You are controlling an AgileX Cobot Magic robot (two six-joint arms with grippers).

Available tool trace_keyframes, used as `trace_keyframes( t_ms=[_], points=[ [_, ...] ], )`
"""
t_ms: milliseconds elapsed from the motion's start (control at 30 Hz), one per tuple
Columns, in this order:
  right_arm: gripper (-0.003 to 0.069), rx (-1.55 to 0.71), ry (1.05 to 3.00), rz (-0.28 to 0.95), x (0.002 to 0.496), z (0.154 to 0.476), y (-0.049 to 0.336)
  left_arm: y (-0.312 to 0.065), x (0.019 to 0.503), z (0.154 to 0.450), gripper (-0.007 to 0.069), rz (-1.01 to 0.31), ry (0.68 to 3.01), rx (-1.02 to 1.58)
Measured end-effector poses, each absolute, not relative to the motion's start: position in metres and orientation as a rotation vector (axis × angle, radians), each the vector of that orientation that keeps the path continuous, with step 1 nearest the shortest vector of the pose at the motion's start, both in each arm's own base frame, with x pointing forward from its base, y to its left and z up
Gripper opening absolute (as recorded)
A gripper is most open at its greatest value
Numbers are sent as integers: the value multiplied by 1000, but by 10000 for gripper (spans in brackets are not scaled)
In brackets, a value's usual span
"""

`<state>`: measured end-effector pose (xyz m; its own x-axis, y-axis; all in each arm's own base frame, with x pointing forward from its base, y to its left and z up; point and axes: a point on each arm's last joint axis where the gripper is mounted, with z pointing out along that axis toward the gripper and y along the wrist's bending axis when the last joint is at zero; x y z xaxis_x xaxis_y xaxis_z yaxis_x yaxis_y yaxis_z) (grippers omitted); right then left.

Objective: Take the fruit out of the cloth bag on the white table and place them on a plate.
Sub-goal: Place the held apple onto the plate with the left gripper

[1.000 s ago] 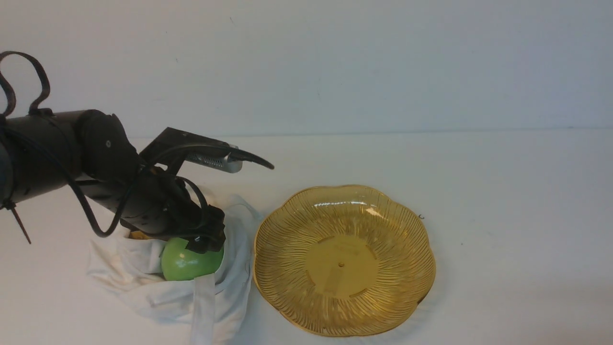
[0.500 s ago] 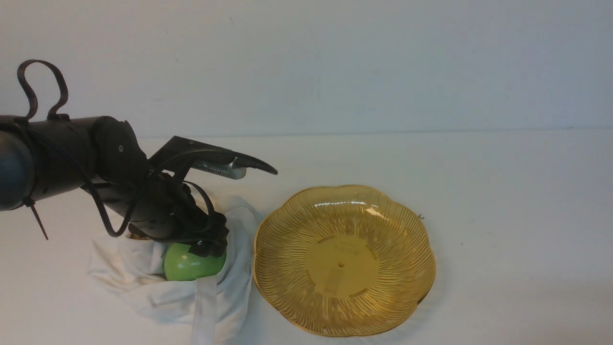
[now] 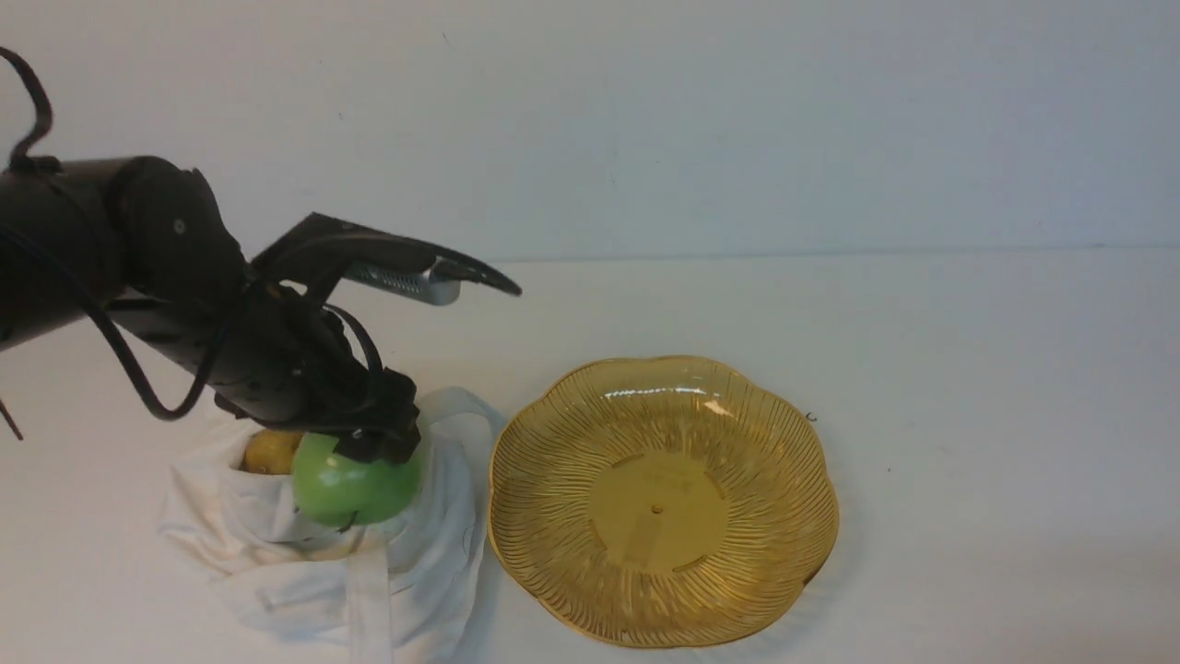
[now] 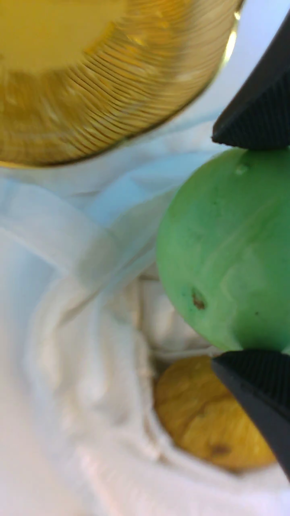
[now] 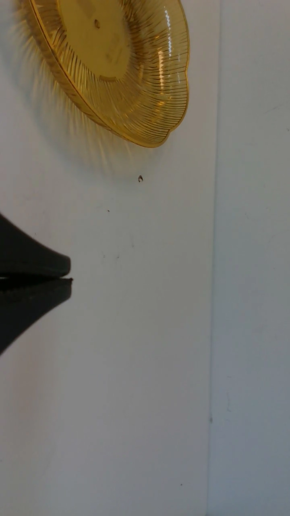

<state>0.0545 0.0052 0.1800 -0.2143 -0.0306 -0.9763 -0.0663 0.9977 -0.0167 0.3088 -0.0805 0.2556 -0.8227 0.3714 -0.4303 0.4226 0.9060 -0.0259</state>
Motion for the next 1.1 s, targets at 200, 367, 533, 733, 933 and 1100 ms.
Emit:
trace_keyframes(
  t_ms=[200,367,533,733,933,1100],
  points=[
    [-13,-71,1787,33,54,180,5,-81,298,293,580,-218,2561,550],
    [-13,-71,1787,33,54,180,5,-95,291,315,580,-333,2492,536],
    [-13,-71,1787,33,54,180,5,-143,283,319,580,-478,2416,639],
    [-13,-71,1787,33,54,180,5,-183,296,280,580,-499,2443,715],
    [-13,-71,1787,33,54,180,5,-204,310,232,580,-512,2535,708],
    [-13,-71,1787,33,54,180,5,-208,316,213,579,-521,2586,687]
  ],
)
